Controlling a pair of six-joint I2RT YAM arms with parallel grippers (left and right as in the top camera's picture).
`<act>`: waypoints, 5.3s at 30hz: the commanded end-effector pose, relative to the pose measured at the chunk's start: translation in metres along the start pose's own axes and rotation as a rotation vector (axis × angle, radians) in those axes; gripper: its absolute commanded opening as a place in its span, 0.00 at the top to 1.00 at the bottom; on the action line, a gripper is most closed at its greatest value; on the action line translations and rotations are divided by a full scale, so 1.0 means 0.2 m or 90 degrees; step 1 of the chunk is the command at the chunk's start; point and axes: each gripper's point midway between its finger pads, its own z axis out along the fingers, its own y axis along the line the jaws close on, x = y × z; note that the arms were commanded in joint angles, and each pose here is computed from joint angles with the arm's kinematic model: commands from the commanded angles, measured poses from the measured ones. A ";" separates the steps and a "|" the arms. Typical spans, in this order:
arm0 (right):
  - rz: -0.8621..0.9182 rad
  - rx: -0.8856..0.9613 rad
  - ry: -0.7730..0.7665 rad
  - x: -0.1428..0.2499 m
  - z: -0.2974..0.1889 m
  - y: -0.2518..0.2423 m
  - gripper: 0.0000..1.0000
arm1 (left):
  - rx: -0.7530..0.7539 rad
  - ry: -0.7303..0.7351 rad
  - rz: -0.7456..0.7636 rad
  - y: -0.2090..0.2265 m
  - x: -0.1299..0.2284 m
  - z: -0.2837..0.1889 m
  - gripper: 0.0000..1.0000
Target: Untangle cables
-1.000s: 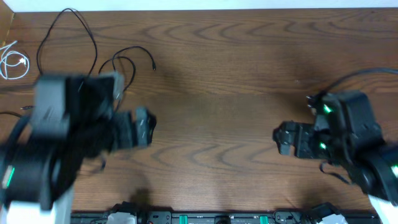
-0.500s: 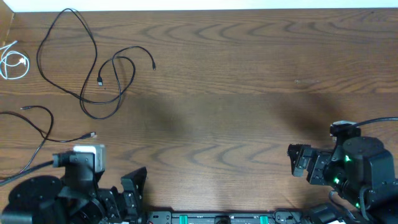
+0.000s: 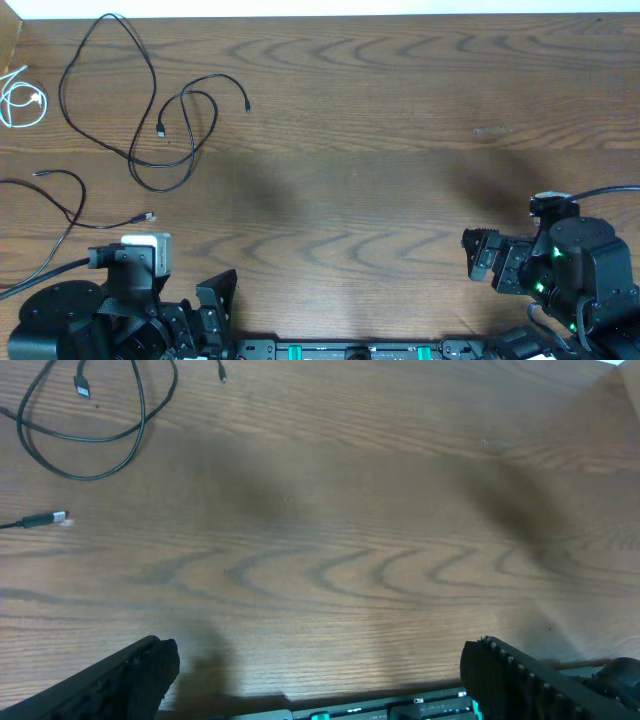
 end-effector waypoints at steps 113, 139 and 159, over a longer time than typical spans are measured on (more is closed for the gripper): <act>-0.167 -0.043 -0.441 -0.07 0.38 -0.23 0.01 | -0.005 0.000 -0.005 0.01 0.00 0.00 0.05; -0.185 -0.043 -0.517 -0.10 0.52 -0.27 0.01 | -0.005 0.000 -0.005 0.01 0.00 0.00 0.05; -0.194 0.010 -0.526 -0.12 0.51 -0.36 0.01 | -0.005 0.000 -0.005 0.01 0.00 0.00 0.05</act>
